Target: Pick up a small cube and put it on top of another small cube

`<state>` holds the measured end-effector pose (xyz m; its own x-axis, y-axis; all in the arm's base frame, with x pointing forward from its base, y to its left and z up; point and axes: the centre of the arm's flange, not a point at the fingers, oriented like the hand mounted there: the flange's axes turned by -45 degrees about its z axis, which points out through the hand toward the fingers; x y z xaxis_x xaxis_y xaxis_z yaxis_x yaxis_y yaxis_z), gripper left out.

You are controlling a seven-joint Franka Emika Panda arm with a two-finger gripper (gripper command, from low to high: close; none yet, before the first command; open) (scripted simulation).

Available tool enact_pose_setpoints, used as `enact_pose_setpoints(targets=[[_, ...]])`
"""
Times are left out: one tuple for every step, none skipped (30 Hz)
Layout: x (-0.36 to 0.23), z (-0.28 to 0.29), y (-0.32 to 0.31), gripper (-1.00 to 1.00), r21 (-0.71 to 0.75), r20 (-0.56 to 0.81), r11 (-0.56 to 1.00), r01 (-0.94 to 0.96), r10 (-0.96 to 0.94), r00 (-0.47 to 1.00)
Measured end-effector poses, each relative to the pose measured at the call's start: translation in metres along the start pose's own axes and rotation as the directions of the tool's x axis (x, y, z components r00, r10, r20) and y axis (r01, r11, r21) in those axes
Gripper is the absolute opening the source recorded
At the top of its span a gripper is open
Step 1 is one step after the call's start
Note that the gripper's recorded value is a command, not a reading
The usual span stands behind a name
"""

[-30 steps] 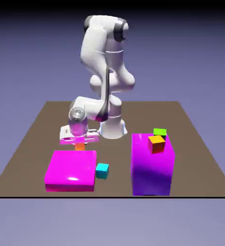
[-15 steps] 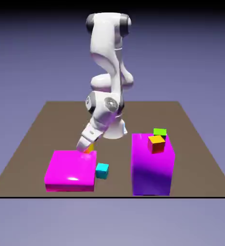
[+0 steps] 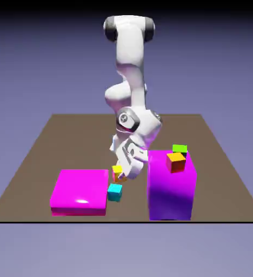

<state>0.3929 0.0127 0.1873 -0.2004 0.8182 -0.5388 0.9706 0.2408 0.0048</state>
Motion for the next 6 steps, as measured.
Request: enact_pose_setpoints(targets=[[0.001,0.008,0.0,-1.0,0.001,-0.001,1.0,0.001,-0.001,1.0],[0.003,0.017,-0.001,-1.0,0.002,-0.003,1.0,0.002,-0.002,1.0],[0.004,0.025,-0.002,-1.0,0.004,-0.005,1.0,0.003,-0.003,1.0],[0.005,0.027,-0.003,1.0,0.004,-0.006,1.0,0.003,-0.003,1.0],[0.005,0.027,-0.003,1.0,0.004,-0.006,1.0,0.003,-0.003,1.0],[0.005,0.027,-0.003,1.0,0.004,-0.006,1.0,0.003,-0.003,1.0]])
